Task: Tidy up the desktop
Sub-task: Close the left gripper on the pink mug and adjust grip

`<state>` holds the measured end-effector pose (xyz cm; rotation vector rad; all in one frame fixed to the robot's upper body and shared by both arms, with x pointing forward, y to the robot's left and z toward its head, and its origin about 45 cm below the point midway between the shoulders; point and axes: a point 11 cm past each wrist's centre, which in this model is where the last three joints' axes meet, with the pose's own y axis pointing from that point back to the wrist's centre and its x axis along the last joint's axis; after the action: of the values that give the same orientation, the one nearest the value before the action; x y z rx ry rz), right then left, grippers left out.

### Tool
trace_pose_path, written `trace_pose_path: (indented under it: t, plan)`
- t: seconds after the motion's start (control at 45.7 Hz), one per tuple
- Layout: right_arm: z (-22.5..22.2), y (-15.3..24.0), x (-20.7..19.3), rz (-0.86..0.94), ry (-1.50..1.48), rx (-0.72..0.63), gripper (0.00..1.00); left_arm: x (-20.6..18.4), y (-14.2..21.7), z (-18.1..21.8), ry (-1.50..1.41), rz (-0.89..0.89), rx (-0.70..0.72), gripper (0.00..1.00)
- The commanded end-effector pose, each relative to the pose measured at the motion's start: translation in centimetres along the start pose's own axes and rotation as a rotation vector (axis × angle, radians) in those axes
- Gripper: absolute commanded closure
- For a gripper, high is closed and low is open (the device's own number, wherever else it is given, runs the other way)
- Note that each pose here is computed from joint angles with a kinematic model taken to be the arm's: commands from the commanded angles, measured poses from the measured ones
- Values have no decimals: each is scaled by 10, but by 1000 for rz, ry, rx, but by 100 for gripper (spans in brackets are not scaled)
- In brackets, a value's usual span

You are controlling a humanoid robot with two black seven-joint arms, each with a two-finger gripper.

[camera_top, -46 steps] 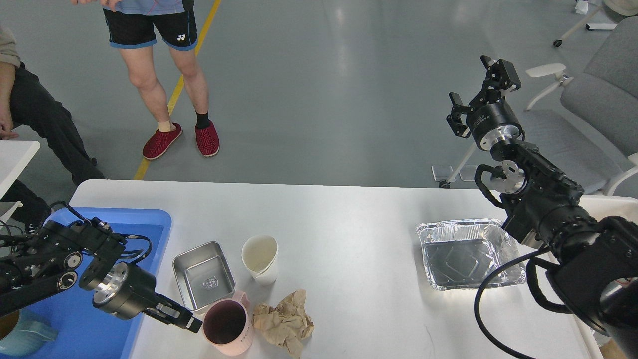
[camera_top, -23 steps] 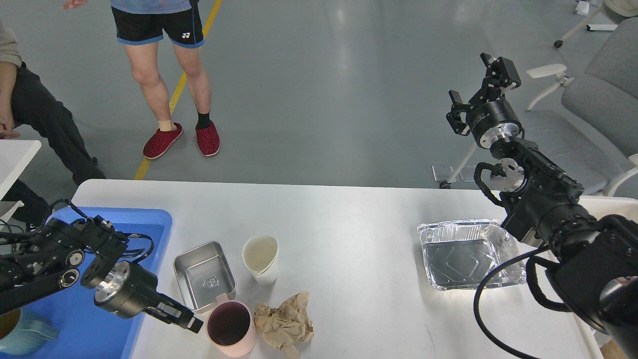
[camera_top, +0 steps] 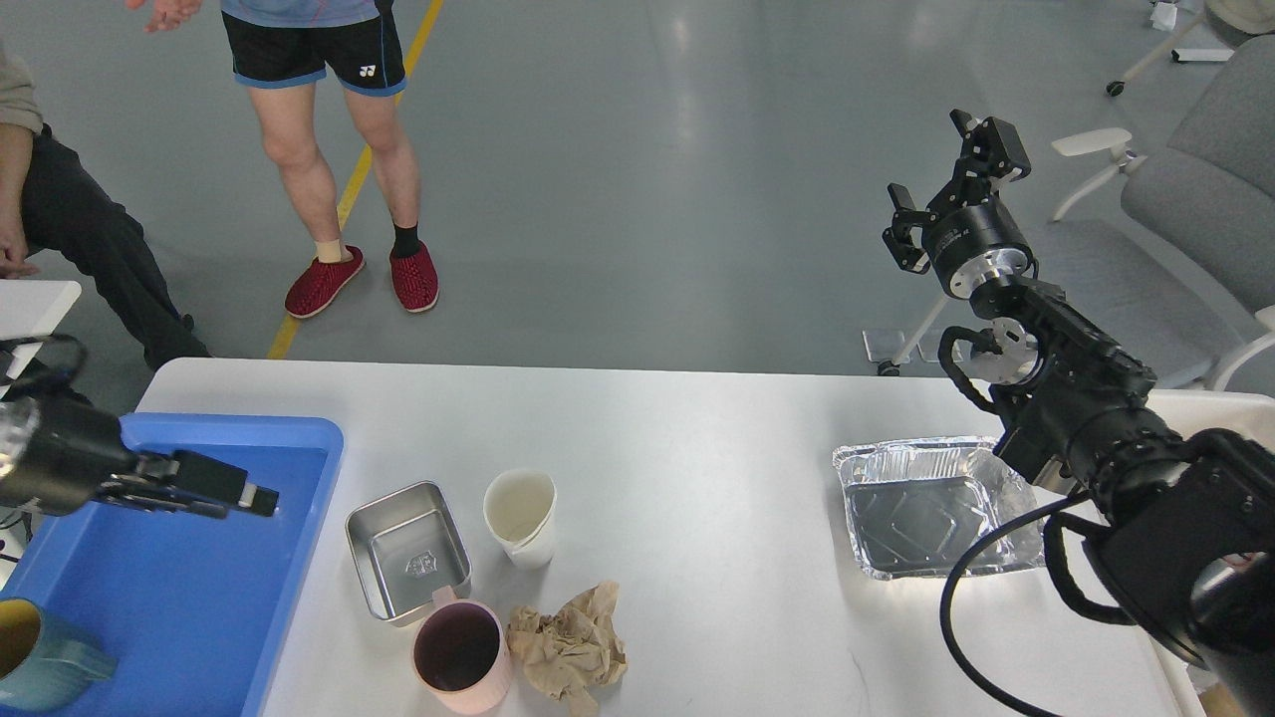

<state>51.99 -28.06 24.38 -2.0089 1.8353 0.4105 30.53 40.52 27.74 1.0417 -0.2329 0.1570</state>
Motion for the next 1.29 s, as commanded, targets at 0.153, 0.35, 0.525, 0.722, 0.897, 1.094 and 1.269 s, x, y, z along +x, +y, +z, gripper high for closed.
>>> trace_pose_path:
  t: [0.153, 0.35, 0.525, 0.722, 0.897, 1.094, 1.269]
  plan:
    - [-2, -3, -6, -12, 2, 3, 0, -21, 136, -36, 205, 249, 82, 27]
    - [-4, -5, -9, -19, 2, 5, 0, -27, 140, -38, 229, 252, 66, 27]
    - [-3, -5, -10, -20, 2, 3, 0, -16, 91, -27, 193, 166, -7, 27]
    - [-6, -7, -13, -26, 2, 10, 0, -25, -16, -7, 126, -72, -71, 27]
    - [-9, -7, -12, -25, 6, 12, 0, -50, -93, 10, 25, -230, -85, 27]
    - [-8, -8, -13, -27, 4, 11, 0, -77, -160, 33, -29, -298, -114, 27]
    - [-7, -8, -14, -31, 5, 9, 0, -94, -182, 35, -51, -309, -115, 27]
